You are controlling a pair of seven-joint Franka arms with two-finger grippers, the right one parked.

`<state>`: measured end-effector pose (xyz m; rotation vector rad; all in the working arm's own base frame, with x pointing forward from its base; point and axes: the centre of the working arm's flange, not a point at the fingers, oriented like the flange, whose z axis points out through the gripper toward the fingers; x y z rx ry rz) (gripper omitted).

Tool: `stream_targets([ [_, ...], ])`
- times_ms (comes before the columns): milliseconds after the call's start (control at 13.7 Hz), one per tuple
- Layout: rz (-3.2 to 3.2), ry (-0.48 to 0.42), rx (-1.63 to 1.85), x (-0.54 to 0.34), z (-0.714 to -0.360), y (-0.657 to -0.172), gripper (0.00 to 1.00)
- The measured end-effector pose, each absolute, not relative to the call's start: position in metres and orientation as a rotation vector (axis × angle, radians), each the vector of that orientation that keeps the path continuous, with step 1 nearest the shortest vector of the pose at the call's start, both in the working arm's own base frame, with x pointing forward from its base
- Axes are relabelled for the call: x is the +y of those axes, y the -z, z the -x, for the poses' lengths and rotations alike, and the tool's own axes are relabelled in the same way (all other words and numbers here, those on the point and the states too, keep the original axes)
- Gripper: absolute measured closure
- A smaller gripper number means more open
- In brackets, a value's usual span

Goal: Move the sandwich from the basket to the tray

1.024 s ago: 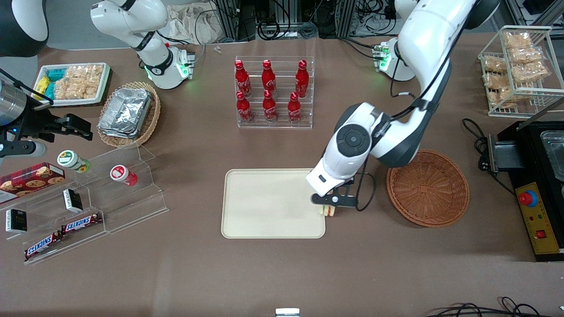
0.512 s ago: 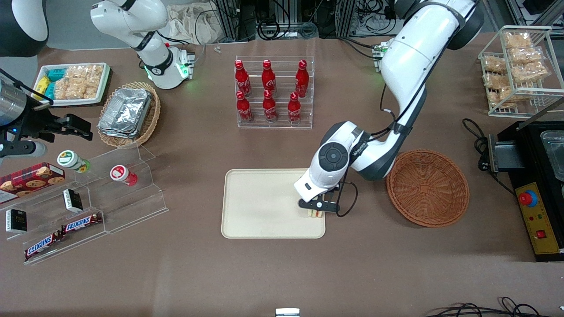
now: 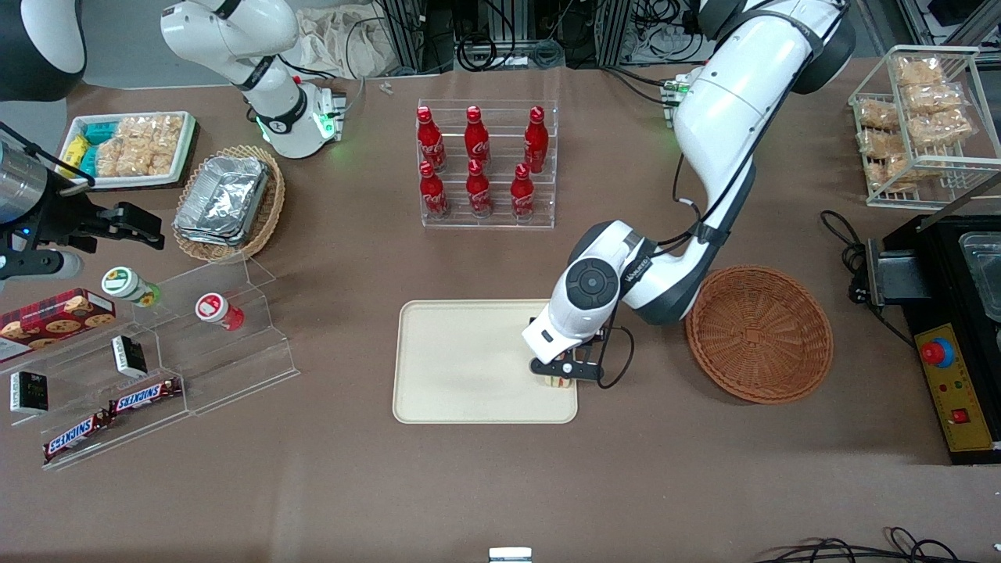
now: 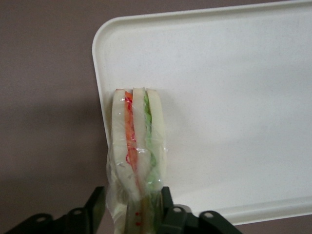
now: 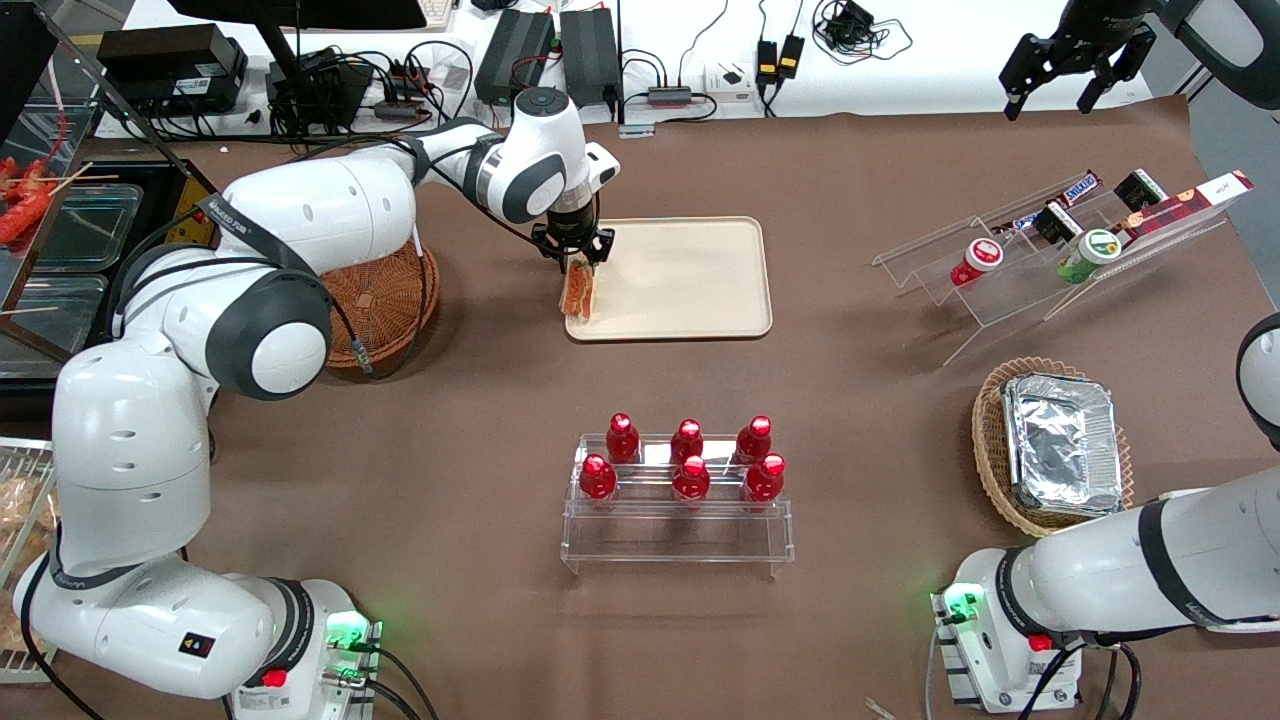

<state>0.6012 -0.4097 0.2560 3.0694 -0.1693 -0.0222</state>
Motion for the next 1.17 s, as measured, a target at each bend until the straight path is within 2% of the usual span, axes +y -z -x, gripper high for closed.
stream_targets([
  [220,-3.066,0.009,-0.157,-0.409,-0.604,-0.260,0.07],
  [293,-3.066,0.009,-0.155,-0.409,-0.605,-0.261,0.00],
  [805,-3.064,-0.001,-0.150,-0.409,-0.606,-0.265,0.00],
  [1171,-3.066,-0.022,-0.053,-0.404,-0.610,-0.299,0.00],
])
